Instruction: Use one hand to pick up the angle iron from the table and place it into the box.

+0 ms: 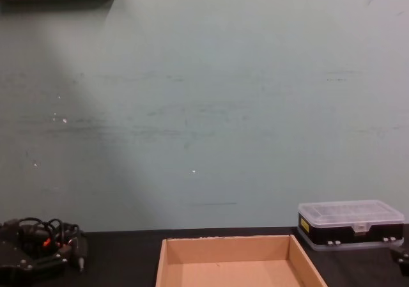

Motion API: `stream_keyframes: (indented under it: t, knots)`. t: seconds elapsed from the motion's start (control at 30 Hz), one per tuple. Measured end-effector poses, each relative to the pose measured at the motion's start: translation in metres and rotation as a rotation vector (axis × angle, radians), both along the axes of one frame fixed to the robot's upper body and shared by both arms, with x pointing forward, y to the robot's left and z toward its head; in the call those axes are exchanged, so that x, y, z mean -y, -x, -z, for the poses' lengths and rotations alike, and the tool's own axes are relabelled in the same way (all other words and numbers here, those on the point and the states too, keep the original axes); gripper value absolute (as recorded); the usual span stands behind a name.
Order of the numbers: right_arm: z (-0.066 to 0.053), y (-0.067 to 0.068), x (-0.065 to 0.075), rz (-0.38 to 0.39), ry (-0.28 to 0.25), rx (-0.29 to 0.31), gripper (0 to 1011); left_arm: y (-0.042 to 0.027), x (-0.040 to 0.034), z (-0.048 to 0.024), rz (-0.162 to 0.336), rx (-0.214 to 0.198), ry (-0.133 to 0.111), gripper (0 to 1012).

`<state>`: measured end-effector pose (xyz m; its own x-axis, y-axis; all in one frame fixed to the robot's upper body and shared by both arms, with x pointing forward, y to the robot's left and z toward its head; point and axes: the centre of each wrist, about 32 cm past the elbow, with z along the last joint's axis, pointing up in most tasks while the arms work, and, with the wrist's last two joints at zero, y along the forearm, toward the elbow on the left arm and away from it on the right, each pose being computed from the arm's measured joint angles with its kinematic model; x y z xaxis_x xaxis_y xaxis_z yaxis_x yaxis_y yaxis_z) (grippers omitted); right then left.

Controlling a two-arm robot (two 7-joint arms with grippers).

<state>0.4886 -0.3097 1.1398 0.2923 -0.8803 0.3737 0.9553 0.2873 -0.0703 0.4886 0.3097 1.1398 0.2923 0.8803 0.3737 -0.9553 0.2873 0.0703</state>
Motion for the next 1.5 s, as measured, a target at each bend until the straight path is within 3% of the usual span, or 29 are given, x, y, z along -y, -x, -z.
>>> stream_keyframes:
  t: [1.5]
  knots:
    - [0.0,0.0,0.0,0.0,0.0,0.0,1002,0.0,0.0,0.0,0.0,0.0,0.0,1000]
